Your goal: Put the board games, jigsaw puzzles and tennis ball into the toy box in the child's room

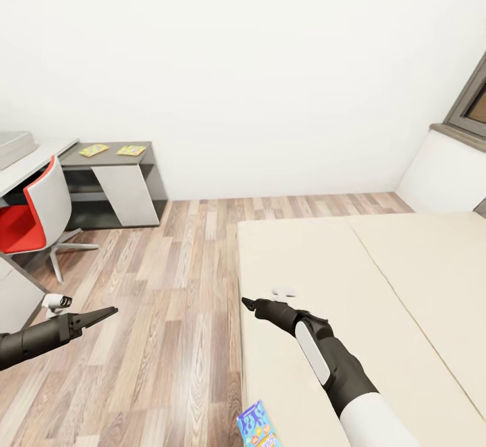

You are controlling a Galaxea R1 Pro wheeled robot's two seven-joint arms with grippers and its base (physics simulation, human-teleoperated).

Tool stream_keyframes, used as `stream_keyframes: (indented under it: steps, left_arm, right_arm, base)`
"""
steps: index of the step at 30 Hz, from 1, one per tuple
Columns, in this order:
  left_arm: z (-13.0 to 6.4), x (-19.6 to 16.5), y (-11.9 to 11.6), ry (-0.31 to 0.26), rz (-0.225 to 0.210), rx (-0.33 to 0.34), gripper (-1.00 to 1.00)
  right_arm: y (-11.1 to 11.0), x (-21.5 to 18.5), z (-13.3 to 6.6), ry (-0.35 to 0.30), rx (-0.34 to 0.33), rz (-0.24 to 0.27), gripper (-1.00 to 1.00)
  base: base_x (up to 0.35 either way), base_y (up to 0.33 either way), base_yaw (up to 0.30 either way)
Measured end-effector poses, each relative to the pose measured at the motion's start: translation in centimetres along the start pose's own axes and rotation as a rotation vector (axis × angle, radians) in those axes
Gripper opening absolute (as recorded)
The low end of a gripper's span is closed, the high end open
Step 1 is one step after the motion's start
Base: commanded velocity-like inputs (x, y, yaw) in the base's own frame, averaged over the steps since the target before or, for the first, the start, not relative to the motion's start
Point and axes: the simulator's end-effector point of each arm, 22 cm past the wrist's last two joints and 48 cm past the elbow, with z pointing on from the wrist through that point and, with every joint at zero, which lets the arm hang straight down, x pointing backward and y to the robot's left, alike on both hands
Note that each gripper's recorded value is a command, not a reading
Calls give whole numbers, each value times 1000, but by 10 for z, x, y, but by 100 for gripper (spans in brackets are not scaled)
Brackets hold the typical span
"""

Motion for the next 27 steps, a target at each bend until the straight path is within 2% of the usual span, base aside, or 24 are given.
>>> stream_keyframes:
  steps: [27]
  left_arm:
    - [-4, -9, -18, -17, 37, 18, 100]
  right_arm:
    - [13, -20, -12, -36, -9, -24, 100]
  base:
    - [0, 0, 0]
